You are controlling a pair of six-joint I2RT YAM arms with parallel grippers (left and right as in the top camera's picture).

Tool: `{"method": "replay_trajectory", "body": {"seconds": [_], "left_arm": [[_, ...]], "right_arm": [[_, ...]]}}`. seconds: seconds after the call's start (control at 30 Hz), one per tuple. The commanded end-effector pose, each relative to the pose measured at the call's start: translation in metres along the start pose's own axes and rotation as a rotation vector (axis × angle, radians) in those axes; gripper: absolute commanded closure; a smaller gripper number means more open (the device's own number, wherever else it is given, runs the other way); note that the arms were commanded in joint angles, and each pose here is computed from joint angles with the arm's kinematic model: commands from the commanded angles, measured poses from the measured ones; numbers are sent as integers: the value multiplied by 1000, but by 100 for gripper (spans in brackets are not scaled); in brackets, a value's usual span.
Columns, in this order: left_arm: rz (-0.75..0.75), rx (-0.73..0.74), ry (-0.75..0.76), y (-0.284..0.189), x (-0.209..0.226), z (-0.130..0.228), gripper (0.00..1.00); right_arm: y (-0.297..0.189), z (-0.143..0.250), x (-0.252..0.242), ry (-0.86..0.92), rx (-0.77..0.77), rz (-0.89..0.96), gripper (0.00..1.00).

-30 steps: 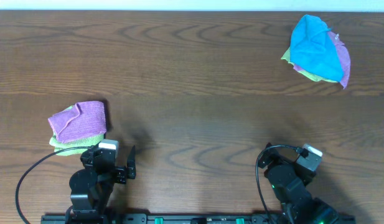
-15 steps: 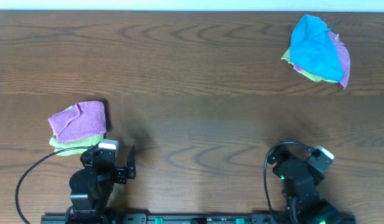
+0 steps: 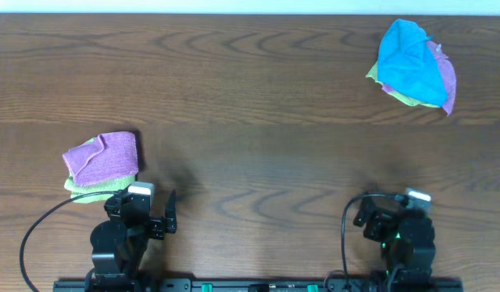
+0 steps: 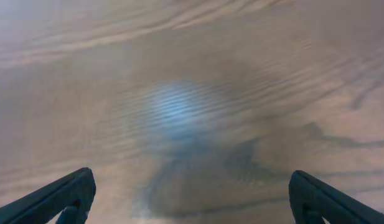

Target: Fold the cloth

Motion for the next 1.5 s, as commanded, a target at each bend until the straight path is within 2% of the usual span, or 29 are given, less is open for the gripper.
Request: {"method": "replay_trajectory", "body": {"seconds": [0.0, 0.23, 1.47], "left_arm": [[-6, 8, 7, 2, 1, 4, 5], [-6, 8, 7, 2, 1, 4, 5], [-6, 8, 7, 2, 1, 4, 5]], "right_arm": [[1, 2, 5, -138, -3, -69, 1], [-1, 4, 5, -243, -11, -75, 1], [-1, 3, 7, -246, -16, -95, 1]]}}
Point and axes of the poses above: each gripper's point midway between its finger pads, its own y axis out along the fingers, its own x axis along the line the jaws close on, z = x × y, the point moved 8 cm from there along -y, back along the fingers, and after that the axes turned 3 degrees about -y, right-handed, at the moved point
